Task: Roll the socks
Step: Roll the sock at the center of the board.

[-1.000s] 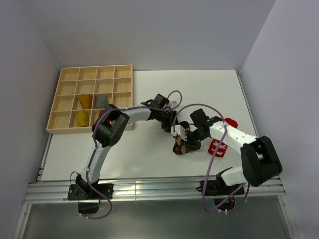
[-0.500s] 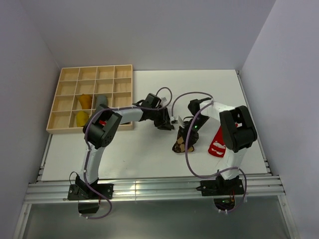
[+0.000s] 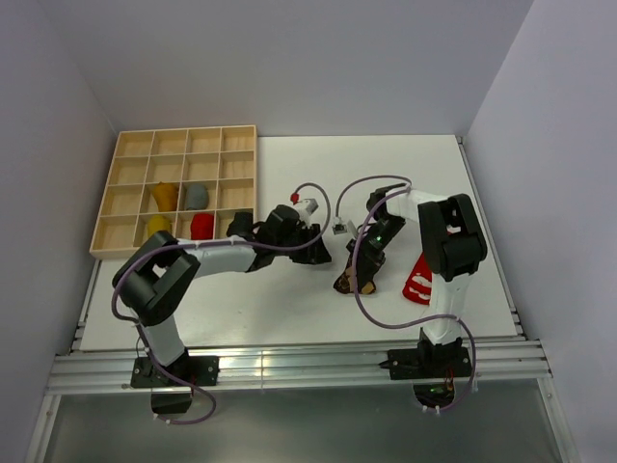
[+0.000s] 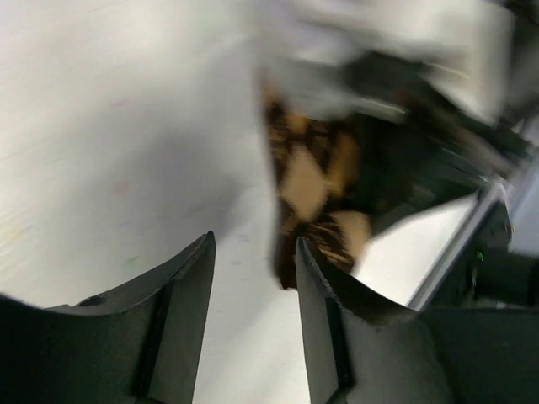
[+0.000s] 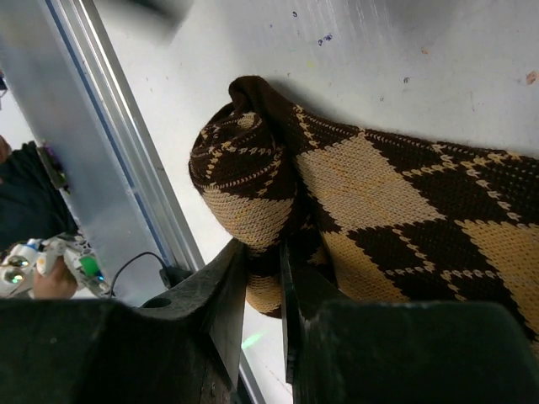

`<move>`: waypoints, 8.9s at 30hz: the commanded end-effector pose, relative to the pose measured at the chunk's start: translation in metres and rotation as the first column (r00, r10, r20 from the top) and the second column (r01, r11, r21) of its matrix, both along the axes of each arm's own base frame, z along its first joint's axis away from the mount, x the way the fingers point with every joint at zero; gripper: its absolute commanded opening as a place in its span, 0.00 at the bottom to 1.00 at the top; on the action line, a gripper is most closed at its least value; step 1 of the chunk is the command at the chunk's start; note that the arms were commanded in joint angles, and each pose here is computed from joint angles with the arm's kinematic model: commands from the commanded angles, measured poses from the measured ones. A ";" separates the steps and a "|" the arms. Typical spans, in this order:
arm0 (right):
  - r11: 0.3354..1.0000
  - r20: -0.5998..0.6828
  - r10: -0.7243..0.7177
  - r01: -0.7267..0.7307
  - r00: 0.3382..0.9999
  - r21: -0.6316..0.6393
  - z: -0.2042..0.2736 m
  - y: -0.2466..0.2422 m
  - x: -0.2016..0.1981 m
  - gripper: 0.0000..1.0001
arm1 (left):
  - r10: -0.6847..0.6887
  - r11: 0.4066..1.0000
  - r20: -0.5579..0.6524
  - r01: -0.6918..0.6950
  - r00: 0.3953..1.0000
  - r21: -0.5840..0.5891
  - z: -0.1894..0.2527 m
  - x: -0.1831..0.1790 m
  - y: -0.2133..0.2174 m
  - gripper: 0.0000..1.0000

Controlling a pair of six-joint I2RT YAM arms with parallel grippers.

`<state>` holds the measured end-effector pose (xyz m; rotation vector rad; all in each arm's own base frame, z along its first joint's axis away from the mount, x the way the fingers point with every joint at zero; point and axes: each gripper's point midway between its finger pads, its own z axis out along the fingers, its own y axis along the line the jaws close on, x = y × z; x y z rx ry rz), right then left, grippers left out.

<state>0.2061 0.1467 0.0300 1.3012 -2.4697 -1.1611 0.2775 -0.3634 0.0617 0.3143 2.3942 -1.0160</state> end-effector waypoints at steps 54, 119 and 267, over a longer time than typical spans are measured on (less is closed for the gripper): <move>0.914 0.488 -0.398 0.380 0.777 0.141 0.059 -0.074 0.078 0.48 | -0.358 0.899 0.016 0.340 0.934 0.275 -0.048 -0.067 -0.085 0.01; 0.922 0.834 0.379 -0.238 0.402 -0.304 -0.026 -0.052 -0.004 0.21 | -0.370 0.920 -0.263 0.391 0.891 0.030 -0.027 -0.051 -0.091 0.27; 0.970 -0.002 0.240 -0.240 0.971 -0.026 -0.014 0.010 0.032 0.35 | -0.400 0.910 0.209 0.360 0.893 0.205 -0.016 -0.040 -0.059 0.12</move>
